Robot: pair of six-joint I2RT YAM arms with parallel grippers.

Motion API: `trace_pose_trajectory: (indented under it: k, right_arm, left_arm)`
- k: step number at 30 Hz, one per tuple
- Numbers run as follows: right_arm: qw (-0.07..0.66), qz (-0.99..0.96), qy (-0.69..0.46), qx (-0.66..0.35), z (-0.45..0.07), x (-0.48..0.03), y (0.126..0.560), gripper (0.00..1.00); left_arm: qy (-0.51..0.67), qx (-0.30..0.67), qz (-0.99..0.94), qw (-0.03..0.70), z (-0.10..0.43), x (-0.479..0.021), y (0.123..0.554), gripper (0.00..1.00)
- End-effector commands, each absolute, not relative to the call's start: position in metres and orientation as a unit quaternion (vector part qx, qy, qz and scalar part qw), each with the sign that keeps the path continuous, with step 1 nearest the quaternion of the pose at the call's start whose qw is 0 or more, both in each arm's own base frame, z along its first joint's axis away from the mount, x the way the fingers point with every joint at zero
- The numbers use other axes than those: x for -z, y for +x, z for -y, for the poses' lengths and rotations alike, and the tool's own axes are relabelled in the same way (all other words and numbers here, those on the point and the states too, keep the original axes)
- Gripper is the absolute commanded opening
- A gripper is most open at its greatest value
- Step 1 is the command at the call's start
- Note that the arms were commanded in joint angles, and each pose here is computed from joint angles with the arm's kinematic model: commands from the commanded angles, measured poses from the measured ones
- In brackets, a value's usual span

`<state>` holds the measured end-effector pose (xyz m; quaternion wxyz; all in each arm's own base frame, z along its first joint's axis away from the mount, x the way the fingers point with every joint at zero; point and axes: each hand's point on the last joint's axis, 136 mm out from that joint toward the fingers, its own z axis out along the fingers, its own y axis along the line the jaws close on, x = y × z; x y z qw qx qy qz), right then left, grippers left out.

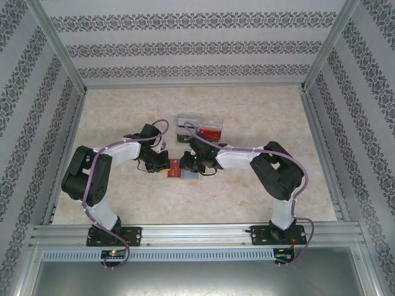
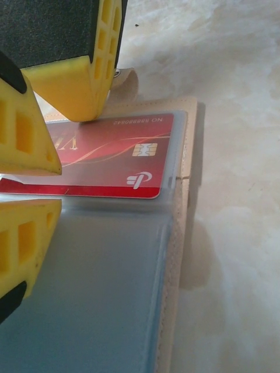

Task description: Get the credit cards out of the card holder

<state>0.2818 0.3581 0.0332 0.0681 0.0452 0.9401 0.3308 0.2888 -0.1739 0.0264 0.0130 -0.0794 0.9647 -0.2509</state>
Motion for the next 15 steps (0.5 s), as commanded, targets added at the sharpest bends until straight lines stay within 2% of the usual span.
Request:
trace_pose_trajectory:
  k: [1, 15]
  right_arm:
    - [0.059, -0.935, 0.053, -0.347, -0.365, -0.035, 0.287, 0.2]
    - [0.041, -0.939, 0.066, -0.335, -0.358, -0.024, 0.282, 0.18]
  left_arm:
    - [-0.096, 0.225, -0.97, -0.008, 0.165, -0.015, 0.278, 0.08]
    - [-0.104, 0.216, -0.97, -0.031, 0.166, -0.001, 0.27, 0.08]
